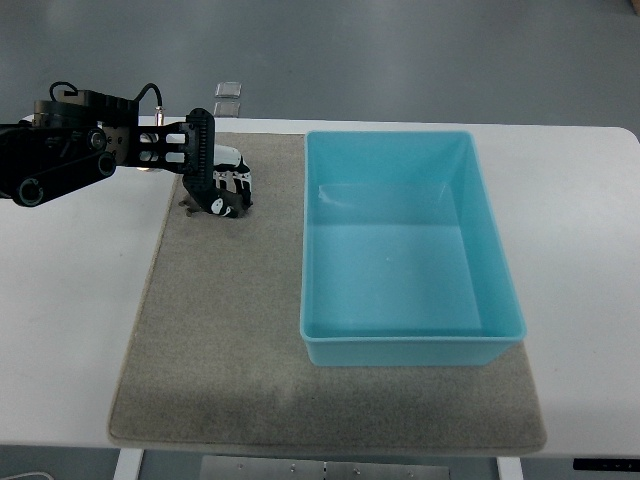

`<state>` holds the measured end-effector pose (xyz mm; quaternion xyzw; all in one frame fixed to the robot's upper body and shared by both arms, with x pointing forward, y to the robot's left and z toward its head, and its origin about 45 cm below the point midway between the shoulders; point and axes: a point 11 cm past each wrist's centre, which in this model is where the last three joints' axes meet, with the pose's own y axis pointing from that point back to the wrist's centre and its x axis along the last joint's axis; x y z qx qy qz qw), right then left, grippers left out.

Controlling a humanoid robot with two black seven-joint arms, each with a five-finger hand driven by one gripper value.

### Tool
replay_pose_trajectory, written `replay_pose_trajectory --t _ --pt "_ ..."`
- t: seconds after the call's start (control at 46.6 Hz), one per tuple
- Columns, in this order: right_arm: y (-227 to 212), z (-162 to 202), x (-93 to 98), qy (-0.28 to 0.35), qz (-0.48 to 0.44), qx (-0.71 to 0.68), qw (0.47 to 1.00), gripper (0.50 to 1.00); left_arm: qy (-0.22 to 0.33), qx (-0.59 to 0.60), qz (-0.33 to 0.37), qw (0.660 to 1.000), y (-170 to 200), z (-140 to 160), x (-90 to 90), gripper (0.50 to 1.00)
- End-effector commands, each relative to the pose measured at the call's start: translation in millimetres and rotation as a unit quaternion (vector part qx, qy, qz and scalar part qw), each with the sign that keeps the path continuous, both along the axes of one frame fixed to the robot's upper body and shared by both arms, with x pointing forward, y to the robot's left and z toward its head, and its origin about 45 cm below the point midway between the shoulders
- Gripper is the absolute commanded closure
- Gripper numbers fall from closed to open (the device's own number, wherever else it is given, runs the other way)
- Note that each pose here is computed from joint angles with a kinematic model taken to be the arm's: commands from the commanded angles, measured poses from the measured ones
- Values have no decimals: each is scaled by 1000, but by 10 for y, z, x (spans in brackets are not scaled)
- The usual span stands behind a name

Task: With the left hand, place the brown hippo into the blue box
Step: 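Close the left hand's fingers around the brown hippo, then lift the hippo with the left hand and carry it toward the blue box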

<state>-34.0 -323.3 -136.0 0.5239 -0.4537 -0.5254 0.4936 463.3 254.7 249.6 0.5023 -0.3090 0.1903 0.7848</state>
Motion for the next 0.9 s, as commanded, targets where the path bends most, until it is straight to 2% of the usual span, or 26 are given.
replay_pose_trajectory --t 0.0,0.879 --pt "1 0 0 0 0 0 1000 564 1 0 0 1000 1 2 0 1000" --pt "1 0 0 0 0 0 1000 564 -7 -5 -11 1000 -87 127 27 1000"
